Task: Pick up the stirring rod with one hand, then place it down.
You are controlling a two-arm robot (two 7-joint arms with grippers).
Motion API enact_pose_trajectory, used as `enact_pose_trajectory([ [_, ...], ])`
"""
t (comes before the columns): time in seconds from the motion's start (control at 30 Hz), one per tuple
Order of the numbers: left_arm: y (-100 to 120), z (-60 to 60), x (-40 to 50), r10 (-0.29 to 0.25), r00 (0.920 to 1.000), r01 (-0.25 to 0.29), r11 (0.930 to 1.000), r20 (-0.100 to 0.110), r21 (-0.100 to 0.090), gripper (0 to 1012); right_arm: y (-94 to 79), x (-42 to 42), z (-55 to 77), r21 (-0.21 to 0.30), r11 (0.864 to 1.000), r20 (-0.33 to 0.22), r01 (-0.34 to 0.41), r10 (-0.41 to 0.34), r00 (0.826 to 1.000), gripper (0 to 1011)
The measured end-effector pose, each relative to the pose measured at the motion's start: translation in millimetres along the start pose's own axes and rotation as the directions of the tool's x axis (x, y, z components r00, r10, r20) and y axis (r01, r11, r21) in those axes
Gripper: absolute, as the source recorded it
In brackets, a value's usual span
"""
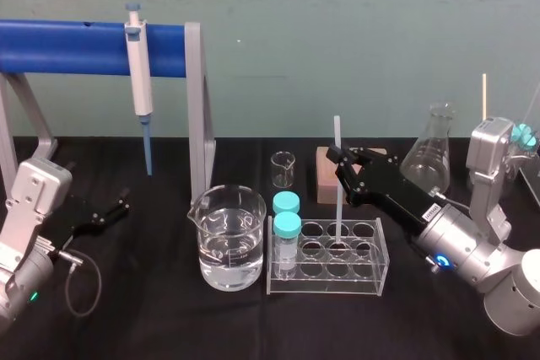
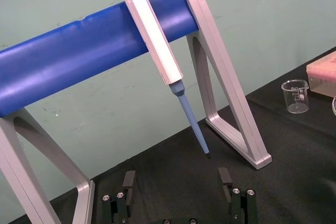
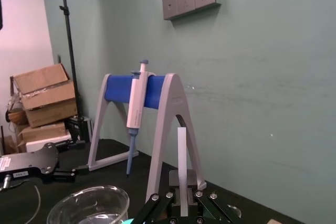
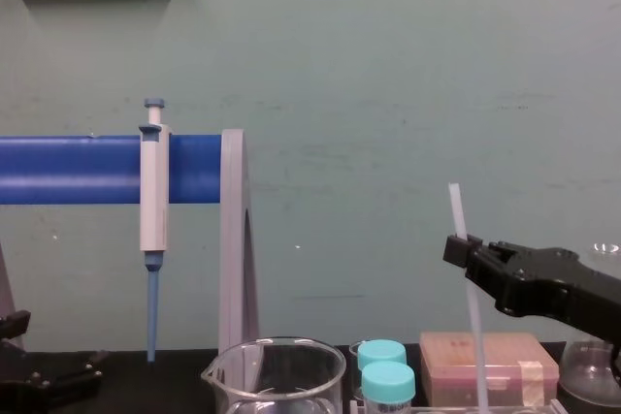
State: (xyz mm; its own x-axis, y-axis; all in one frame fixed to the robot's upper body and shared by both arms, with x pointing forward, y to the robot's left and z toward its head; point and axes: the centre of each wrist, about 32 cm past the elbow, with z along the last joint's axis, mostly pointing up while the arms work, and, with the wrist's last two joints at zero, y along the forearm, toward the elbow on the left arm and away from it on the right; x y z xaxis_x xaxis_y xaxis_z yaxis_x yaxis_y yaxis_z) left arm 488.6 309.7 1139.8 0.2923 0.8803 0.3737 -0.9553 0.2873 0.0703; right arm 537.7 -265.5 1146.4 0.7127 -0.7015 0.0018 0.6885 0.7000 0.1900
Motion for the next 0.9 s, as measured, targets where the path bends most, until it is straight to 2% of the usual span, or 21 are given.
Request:
enact_pose_trajectory([
  [0.37, 0.0, 0.0, 0.0, 0.0, 1.0, 0.0, 1.0, 0.0, 0.0, 1000, -2.7, -3.4, -13.6, -0.014, 1.0, -0.029, 0.023, -0.023, 0.999, 70],
  [0.9, 0.0, 0.0, 0.0, 0.0, 1.0, 0.0, 1.0, 0.0, 0.0, 1000, -7.4, -8.7, -21.9, -0.044, 0.998, -0.014, 0.041, -0.042, 0.999, 70],
])
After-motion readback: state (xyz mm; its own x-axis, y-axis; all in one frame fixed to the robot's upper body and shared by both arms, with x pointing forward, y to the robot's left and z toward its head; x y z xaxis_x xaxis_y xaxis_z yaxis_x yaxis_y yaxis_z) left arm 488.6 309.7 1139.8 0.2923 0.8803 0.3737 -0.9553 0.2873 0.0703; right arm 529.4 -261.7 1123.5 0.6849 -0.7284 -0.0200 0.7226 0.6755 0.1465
